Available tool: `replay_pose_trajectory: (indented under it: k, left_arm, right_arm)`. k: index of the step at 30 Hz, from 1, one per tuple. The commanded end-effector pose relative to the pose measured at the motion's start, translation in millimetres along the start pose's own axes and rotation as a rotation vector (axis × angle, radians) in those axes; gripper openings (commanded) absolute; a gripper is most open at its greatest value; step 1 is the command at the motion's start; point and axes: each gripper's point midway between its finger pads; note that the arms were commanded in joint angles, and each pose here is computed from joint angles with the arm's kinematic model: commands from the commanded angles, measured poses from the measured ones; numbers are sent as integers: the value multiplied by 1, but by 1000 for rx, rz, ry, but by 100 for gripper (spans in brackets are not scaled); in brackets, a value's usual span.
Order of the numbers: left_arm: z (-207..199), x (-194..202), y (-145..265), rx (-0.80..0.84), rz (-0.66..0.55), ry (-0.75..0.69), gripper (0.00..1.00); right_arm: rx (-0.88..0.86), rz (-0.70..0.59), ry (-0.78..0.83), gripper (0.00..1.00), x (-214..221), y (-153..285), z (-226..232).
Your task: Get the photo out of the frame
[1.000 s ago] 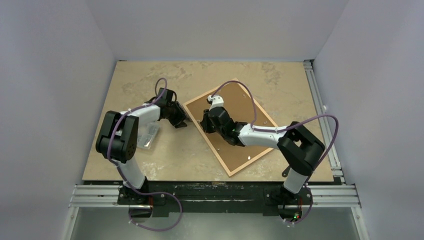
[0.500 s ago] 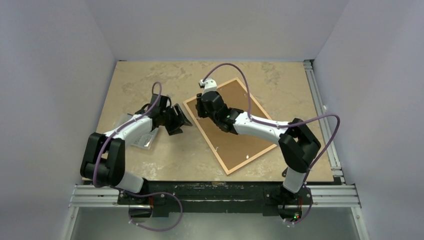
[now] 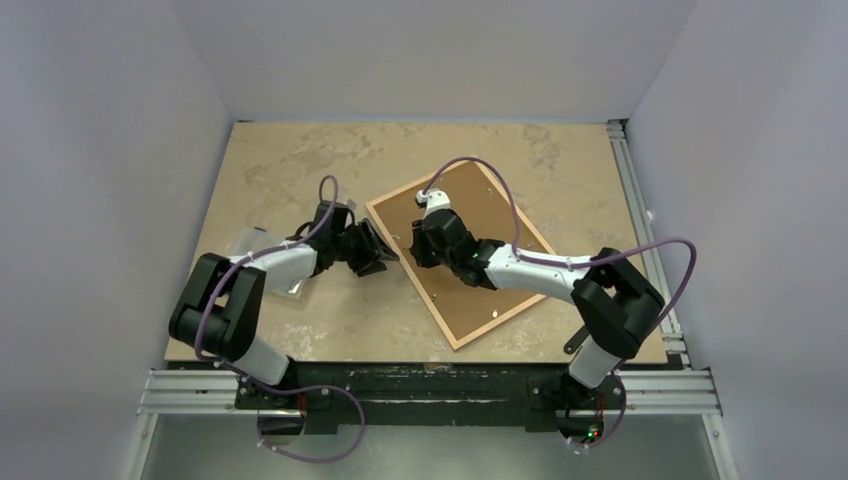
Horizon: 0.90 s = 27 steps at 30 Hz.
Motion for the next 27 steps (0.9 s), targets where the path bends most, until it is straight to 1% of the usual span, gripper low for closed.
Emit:
replay_pose_trajectory:
  k: [1, 5, 7, 10, 13, 18, 23, 25, 27]
  left_arm:
    - [6, -14, -7, -16, -74, 33, 43]
    - [13, -16, -1, -59, -102, 21, 43]
    - [20, -10, 5, -95, -95, 22, 43]
    - [22, -9, 17, -107, -120, -15, 44]
    - [23, -5, 25, -111, -120, -30, 44]
    - [22, 3, 35, -94, -118, -38, 44]
    - [21, 7, 40, -94, -106, -58, 46]
    - [13, 0, 36, -71, -117, -67, 47]
    - [3, -10, 28, -46, -99, -83, 45]
  right_arm:
    - [-89, -64, -49, 0, -15, -5, 19]
    - [-44, -88, -63, 0, -12, -9, 9]
    - [-19, -105, -47, 0, -15, -13, 5]
    - [40, -140, -28, 0, -26, -15, -3]
    - [76, -168, -14, 0, -36, -19, -8]
    - [52, -159, 6, 0, -39, -31, 1]
    - [45, -157, -26, 0, -41, -17, 4]
    - [46, -153, -29, 0, -38, -10, 6]
    - [65, -132, -20, 0, -31, -4, 5]
Point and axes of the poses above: each gripper's point midway between its finger pads, its own y axis back along the fingers, its own z axis along the line the jaws close on, x = y × z, and after that the axes turned 3 degrees about -y, right-handed
